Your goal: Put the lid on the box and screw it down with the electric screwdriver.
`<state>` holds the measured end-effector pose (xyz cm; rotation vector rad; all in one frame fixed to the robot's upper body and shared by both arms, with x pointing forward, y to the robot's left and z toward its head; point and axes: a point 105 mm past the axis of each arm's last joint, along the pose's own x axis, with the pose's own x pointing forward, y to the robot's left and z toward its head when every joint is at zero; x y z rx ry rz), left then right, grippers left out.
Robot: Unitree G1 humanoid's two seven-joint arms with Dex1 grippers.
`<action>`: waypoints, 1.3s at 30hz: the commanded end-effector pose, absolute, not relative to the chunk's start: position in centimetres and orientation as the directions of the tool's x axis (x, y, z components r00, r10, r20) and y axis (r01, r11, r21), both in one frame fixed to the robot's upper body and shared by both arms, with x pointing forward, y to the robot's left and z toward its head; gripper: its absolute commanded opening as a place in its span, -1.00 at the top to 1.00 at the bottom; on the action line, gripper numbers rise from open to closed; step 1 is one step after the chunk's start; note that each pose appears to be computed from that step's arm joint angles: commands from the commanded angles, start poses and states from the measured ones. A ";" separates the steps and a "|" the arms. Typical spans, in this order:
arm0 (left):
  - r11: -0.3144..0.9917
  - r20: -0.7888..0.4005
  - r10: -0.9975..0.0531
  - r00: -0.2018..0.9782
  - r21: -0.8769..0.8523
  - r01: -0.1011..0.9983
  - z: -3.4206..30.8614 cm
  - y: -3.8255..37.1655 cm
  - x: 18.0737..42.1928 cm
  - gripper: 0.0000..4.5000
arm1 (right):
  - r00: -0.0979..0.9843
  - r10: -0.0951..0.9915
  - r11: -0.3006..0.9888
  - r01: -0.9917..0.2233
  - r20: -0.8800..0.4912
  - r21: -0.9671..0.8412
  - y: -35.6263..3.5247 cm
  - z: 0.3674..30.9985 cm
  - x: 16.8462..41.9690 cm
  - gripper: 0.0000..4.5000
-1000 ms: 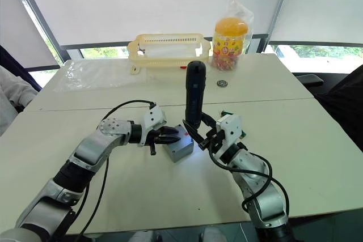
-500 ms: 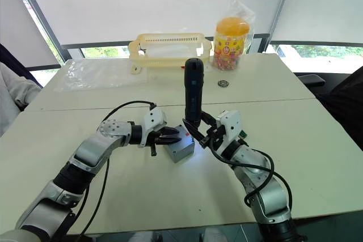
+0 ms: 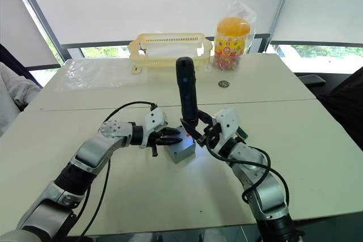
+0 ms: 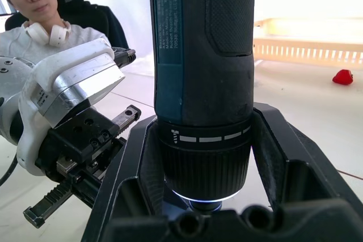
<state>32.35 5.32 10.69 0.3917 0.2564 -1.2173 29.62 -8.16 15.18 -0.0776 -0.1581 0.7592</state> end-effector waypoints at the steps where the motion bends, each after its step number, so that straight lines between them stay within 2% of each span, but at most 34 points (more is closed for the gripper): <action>1: 0.342 -0.602 -0.736 0.309 0.063 0.938 4.3 7.5 31.2 0.45 | 0.739 0.673 0.736 -0.671 -0.003 -0.088 -8.7 11.9 29.8 0.21; 7: 0.341 -0.606 -0.734 0.307 0.062 0.938 4.1 7.5 31.1 0.45 | 0.747 0.665 0.742 -0.662 -0.008 -0.103 -9.0 11.7 29.8 0.21; 13: 0.340 -0.612 -0.730 0.302 0.058 0.939 3.9 7.6 31.0 0.45 | 0.739 0.673 0.737 -0.667 0.023 -0.110 -8.9 13.1 29.4 0.21; 18: 0.338 -0.610 -0.733 0.300 0.056 0.939 3.8 7.4 31.0 0.45 | 0.741 0.672 0.736 -0.669 -0.013 -0.101 -9.1 12.0 29.0 0.21; 29: 0.336 -0.606 -0.735 0.304 0.064 0.940 3.8 7.4 31.1 0.45 | 0.749 0.649 0.761 -0.634 0.132 -0.137 -9.7 16.7 29.2 0.21; 39: 0.326 -0.604 -0.739 0.299 0.068 0.943 3.8 7.2 31.0 0.45 | 0.746 0.647 0.762 -0.630 0.154 -0.148 -9.7 18.0 28.8 0.21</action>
